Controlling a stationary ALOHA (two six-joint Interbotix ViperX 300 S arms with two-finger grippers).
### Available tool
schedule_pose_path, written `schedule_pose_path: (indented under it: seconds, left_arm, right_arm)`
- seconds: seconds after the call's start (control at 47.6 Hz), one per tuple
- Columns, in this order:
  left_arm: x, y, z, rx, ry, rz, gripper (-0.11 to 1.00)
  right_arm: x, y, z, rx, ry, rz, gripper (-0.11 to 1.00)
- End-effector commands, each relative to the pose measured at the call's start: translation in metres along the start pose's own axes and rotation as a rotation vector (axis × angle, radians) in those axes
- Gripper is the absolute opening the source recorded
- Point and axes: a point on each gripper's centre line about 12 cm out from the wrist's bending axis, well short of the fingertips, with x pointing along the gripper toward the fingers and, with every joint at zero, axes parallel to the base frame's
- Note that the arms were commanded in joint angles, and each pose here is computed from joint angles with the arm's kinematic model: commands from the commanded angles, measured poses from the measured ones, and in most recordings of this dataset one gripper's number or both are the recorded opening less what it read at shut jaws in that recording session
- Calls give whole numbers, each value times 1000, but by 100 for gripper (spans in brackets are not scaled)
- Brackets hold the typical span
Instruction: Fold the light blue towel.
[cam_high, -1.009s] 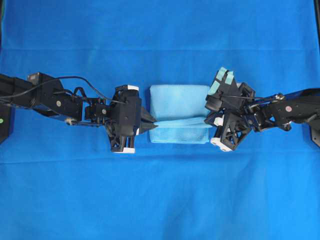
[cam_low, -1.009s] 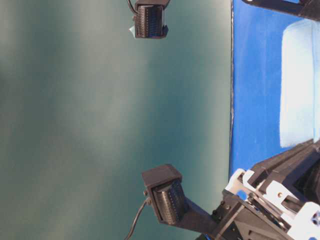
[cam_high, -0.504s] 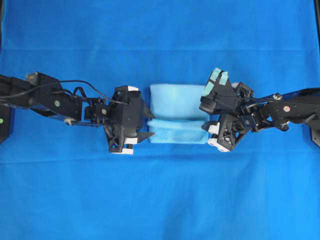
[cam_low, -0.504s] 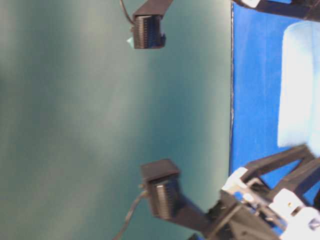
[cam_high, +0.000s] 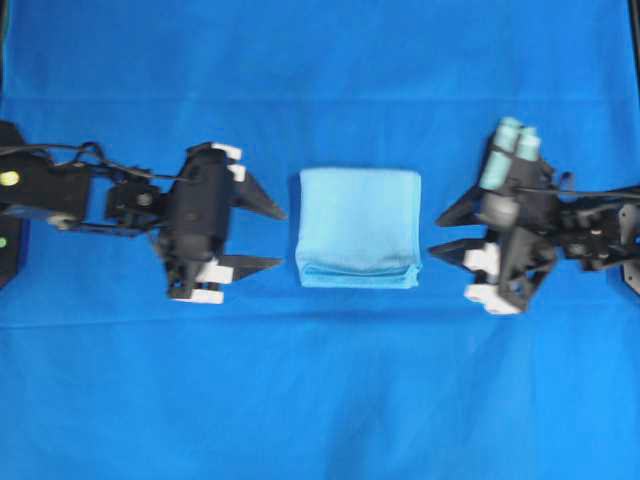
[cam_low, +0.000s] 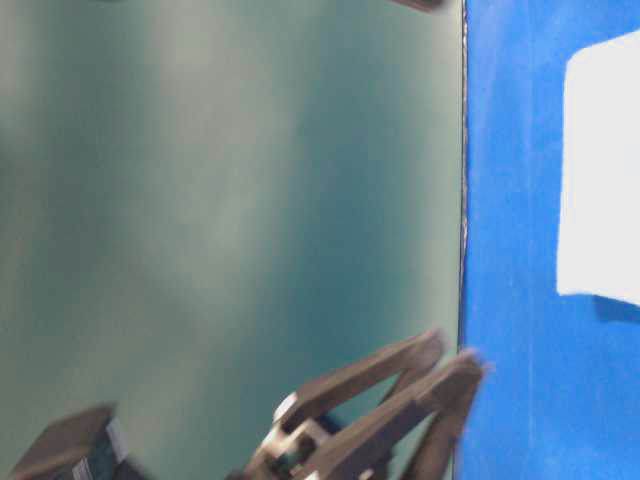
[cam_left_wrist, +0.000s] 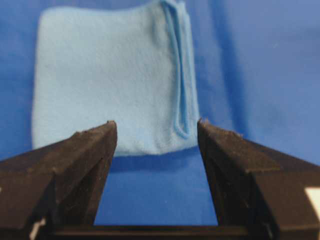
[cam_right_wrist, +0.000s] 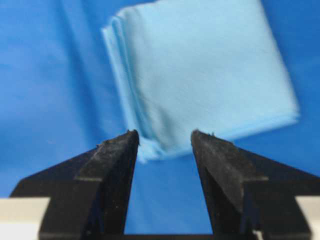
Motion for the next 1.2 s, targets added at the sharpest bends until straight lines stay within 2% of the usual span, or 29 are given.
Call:
schedule_pose_path:
  seconds: [0.0, 0.168, 0.336, 0.631, 0.778, 0.946, 1.177]
  left_arm:
    - [-21, 0, 14, 4, -69, 3, 62]
    - [-55, 0, 9, 4, -132, 9, 62]
    - [-92, -1, 0, -11, -232, 18, 62]
    - [-142, 0, -27, -17, -353, 43, 62]
    - [-157, 4, -55, -40, -383, 76, 61]
    - [-171, 5, -76, -73, -439, 100, 61]
    - [-177, 4, -83, -88, -453, 102, 61]
  right_arm:
    - [-19, -9, 1, -5, -41, -13, 52]
    - [-49, -24, -4, -11, -127, -2, 52]
    - [-73, -42, -17, -56, -235, 4, 52]
    - [-91, -63, -49, -133, -387, 47, 51]
    - [-86, -67, -66, -155, -404, 79, 49]
    - [-83, -67, -73, -147, -414, 104, 48]
    - [-83, -66, -73, -148, -416, 110, 48]
